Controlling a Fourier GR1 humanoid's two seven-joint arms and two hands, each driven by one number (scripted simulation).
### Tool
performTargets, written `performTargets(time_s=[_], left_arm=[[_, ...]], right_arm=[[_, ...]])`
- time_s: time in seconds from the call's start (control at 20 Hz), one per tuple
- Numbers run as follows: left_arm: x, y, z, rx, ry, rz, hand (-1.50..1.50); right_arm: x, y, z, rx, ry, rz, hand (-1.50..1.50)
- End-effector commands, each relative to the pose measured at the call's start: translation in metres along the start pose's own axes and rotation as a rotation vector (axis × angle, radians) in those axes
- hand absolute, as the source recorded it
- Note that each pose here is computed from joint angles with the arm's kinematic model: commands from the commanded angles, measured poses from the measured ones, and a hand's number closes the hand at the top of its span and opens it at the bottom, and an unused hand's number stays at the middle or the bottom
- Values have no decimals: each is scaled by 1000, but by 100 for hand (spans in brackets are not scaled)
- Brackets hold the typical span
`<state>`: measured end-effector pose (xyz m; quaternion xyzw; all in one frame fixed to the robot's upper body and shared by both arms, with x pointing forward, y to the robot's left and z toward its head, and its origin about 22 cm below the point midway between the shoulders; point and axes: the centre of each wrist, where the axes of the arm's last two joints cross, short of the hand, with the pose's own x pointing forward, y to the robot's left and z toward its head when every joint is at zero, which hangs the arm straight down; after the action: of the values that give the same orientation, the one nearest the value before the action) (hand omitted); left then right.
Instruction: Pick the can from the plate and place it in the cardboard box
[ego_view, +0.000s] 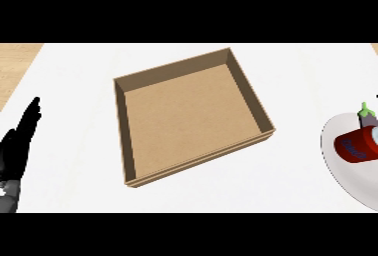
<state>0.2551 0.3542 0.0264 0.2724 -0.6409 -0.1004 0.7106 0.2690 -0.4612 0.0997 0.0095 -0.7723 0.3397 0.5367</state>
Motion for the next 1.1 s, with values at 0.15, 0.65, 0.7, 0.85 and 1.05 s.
performTargets(time_s=[0.15,0.65,0.7,0.85,1.05], left_arm=[[0,-8,-11,-4,7,-15,0],[14,-11,-17,-30,-14,-21,0],[20,-24,-20,-25,-23,-21,0],[5,-27,-14,-34,-4,-27,0],[6,-24,-19,-29,17,-17,0]], right_arm=[[19,-29,-7,338,-45,192,-150],[1,-36,-4,626,81,413,-150],[-8,-21,-25,633,73,418,-150],[-22,-16,-32,666,95,471,-150],[-25,-28,-36,689,82,489,-150]])
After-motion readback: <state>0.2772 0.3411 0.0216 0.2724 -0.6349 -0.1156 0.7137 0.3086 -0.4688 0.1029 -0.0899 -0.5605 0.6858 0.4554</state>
